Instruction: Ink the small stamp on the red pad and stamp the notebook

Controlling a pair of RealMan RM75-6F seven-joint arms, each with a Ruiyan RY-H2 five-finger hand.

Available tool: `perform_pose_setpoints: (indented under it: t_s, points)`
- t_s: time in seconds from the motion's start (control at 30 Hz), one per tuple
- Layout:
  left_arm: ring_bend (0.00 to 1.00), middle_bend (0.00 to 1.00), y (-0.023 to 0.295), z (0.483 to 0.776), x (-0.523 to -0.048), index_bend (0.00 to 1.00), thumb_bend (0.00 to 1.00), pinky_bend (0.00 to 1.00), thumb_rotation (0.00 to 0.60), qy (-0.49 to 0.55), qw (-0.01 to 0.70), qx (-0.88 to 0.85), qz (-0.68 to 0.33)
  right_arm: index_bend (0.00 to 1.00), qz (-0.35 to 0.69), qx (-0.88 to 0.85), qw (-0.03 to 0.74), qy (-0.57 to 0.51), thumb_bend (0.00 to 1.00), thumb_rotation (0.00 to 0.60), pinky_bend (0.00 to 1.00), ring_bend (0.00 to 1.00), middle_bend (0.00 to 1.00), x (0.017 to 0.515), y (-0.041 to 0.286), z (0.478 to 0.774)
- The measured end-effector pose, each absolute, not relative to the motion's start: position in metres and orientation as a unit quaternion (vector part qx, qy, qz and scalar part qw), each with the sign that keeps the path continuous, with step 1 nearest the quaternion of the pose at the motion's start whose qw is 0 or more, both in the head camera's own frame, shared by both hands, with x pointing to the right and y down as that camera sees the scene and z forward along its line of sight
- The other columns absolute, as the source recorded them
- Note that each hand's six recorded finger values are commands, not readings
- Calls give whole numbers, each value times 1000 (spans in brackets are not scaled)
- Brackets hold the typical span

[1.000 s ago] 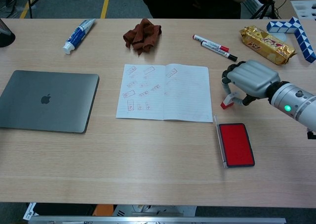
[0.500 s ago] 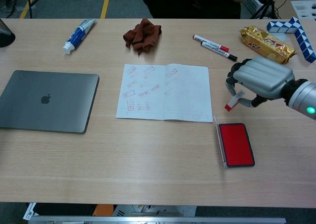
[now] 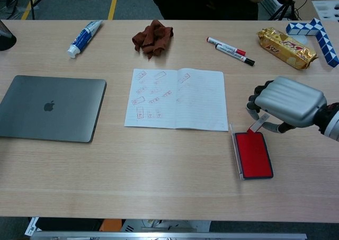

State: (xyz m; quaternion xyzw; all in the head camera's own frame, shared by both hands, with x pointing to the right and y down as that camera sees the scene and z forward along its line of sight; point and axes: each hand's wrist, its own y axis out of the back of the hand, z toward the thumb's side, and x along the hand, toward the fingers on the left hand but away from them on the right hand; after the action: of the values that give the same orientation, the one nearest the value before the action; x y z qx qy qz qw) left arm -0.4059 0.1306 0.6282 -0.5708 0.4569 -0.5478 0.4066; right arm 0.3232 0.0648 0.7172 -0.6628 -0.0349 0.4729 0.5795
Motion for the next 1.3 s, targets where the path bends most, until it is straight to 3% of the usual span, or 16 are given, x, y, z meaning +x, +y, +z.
perform_pose_setpoints:
  t_s: [0.53, 1.3]
  points:
    - [0, 0, 132, 630, -408, 0, 286, 43, 600, 456, 403, -572, -550, 678, 457, -681, 571, -37, 360, 600, 428, 371, 500, 320, 89, 736]
    - [0, 0, 133, 635, -411, 0, 286, 43, 600, 454, 397, -576, -552, 694, 461, -675, 576, -21, 360, 600, 428, 381, 501, 322, 94, 754]
